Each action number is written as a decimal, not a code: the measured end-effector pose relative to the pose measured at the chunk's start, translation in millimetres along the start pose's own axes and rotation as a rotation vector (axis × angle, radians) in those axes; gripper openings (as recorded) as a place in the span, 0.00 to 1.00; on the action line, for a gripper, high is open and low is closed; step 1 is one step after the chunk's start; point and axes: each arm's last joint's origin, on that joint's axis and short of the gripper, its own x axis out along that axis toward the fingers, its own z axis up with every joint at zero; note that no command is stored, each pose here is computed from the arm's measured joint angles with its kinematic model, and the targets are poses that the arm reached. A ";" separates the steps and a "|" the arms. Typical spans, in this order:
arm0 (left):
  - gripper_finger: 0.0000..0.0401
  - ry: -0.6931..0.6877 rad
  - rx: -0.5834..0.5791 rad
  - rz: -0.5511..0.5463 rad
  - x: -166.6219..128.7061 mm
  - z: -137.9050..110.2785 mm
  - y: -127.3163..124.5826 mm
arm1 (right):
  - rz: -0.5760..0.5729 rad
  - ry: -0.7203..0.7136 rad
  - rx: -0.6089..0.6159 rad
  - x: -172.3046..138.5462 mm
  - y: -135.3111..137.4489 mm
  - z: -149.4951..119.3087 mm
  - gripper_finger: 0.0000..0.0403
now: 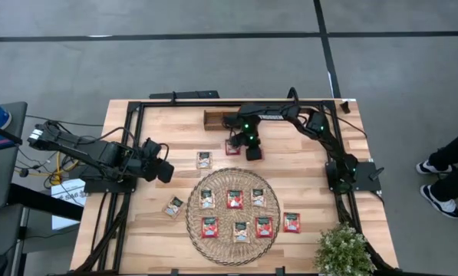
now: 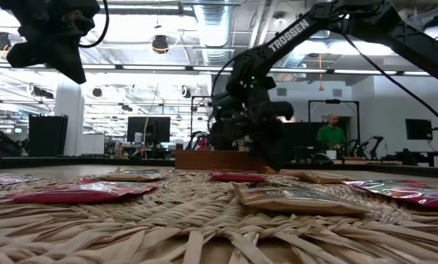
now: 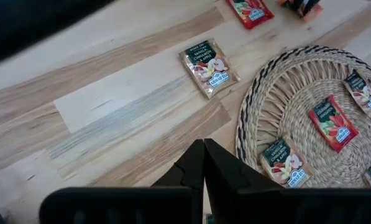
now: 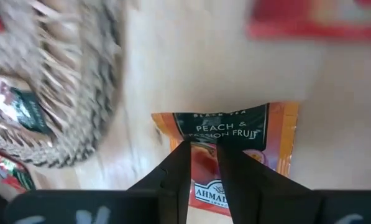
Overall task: Pick & Place Tea
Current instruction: Put the orange tea bag into the right section of the wooden organizer
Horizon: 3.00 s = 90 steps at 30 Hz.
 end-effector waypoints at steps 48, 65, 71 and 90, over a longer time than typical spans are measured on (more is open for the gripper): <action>0.00 -0.027 -0.020 0.009 0.1 0.8 0.3 | -0.271 -0.140 0.020 -21.7 11.8 -83.8 0.52; 0.00 -0.025 -0.015 0.009 0.1 0.7 0.3 | -0.328 -0.111 0.066 14.2 4.5 -80.2 0.38; 0.00 -0.025 -0.012 0.009 0.1 0.7 0.3 | -0.332 -0.115 0.090 15.4 3.3 -81.5 0.28; 0.00 -0.020 -0.014 0.007 0.1 0.5 0.2 | -0.353 -0.162 0.199 -7.4 24.3 -87.9 0.03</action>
